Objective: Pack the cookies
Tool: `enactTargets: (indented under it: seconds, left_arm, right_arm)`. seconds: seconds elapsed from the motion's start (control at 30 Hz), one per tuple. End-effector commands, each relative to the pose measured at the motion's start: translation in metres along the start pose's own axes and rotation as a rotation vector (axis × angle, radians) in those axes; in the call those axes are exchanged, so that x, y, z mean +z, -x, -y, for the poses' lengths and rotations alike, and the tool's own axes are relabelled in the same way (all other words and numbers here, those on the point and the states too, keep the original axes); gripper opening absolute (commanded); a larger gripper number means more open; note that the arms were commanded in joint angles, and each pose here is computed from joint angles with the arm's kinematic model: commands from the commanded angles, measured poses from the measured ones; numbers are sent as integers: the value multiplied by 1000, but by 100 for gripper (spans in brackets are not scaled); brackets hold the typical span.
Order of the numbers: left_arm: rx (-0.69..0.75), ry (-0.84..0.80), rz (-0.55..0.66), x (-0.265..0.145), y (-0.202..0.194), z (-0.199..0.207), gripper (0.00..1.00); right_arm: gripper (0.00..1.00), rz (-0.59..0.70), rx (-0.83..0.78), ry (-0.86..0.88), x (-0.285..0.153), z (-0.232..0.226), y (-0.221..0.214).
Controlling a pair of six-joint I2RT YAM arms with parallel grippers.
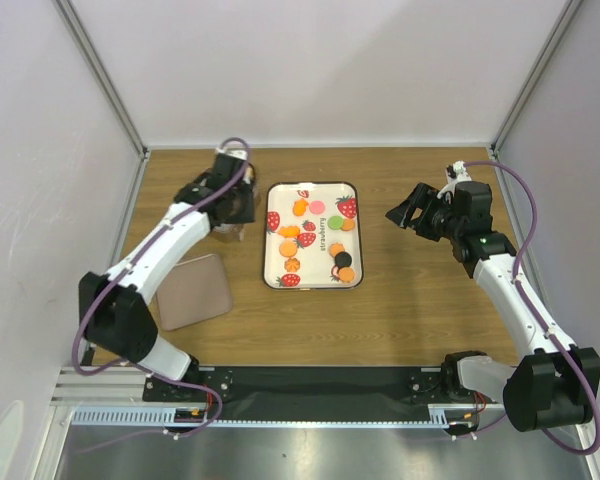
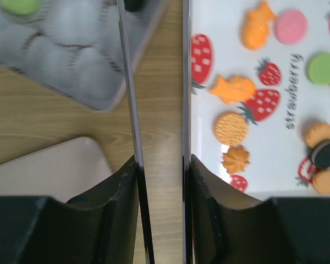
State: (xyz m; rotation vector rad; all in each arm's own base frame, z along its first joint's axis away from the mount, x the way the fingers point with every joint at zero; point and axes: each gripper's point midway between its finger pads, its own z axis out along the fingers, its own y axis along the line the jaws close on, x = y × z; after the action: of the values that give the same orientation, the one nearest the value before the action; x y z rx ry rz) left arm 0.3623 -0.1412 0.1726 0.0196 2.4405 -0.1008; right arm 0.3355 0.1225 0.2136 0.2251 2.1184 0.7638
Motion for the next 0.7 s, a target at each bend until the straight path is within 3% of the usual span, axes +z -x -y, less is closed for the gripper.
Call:
enactTargets:
  seconds: [0.0,0.27,0.67]
  left_arm:
    - [-72,45,82,-18,15,-39,40]
    - [-173,104,13,17,-11,-86,41]
    - [-197,108,-26,42,-19,-94,43]
  right_arm:
    - [77,53,-40,45,-9,-15,16]
    - [77,49,-37,47,-8,-15,15]
    - [77,41,-36,42,-6,-14,13]
